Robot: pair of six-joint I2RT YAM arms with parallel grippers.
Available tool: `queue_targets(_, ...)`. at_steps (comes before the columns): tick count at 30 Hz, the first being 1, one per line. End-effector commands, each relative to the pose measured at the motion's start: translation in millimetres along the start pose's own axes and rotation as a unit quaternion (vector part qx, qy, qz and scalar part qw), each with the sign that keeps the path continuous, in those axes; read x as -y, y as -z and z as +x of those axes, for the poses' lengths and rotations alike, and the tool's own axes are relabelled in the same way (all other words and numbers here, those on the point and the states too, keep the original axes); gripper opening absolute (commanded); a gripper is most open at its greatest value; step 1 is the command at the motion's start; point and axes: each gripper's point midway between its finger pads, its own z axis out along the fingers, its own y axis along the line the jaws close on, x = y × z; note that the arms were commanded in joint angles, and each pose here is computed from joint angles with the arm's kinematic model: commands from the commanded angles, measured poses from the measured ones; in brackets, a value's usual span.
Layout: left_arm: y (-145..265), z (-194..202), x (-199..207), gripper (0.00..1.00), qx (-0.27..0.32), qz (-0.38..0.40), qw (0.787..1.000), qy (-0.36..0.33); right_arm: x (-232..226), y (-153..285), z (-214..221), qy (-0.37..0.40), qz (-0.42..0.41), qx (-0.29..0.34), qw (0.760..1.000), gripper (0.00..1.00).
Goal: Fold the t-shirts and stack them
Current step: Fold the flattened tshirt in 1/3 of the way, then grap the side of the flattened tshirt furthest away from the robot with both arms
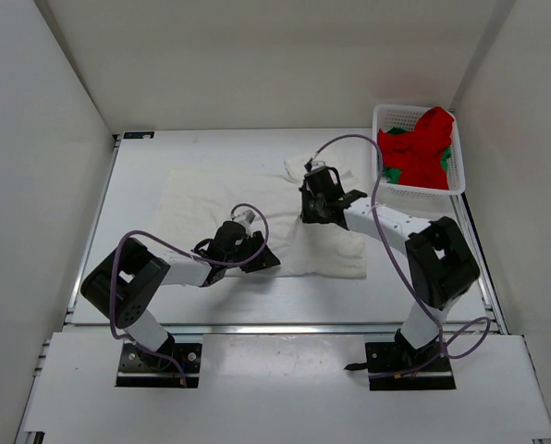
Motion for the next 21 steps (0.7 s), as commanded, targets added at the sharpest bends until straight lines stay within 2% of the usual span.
queue_targets(1,9,8,-1,0.47,-0.01,0.002,1.0,-0.002,-2,-13,-36,0.044,0.022,0.029,0.998,0.0)
queue_targets(3,12,4,1,0.46,-0.004,0.004,1.0,-0.001,-7,-26,-40,0.05,0.023,0.019,0.998,0.03)
queue_targets(5,15,5,4,0.47,-0.005,0.004,1.0,-0.004,-21,-28,-42,0.074,0.02,0.021,0.997,0.22)
queue_targets(7,18,5,4,0.47,-0.005,0.004,1.0,-0.007,-22,-26,-41,0.083,0.028,0.022,0.996,0.32)
queue_targets(9,21,0,10,0.47,0.002,0.011,1.0,-0.014,-18,-16,-43,0.087,0.045,0.031,0.995,0.35)
queue_targets(12,24,-10,10,0.47,0.011,0.006,1.0,-0.022,1,3,-20,0.065,0.055,0.027,0.996,0.35)
queue_targets(13,25,-15,10,0.48,0.014,0.003,1.0,-0.02,-4,18,-25,0.053,0.035,0.048,0.997,0.35)
queue_targets(15,27,-23,5,0.48,0.019,-0.01,1.0,-0.023,15,26,14,0.017,0.021,0.031,0.999,0.24)
queue_targets(17,28,-30,-8,0.47,0.018,-0.029,0.999,-0.018,25,40,31,-0.014,0.006,0.037,0.999,0.19)
queue_targets(18,29,-34,-11,0.47,0.019,-0.034,0.999,-0.019,42,37,59,-0.028,0.024,0.01,0.999,0.15)
queue_targets(21,34,-25,-40,0.47,0.006,-0.048,0.998,0.026,71,43,93,-0.076,0.035,-0.012,0.996,0.1)
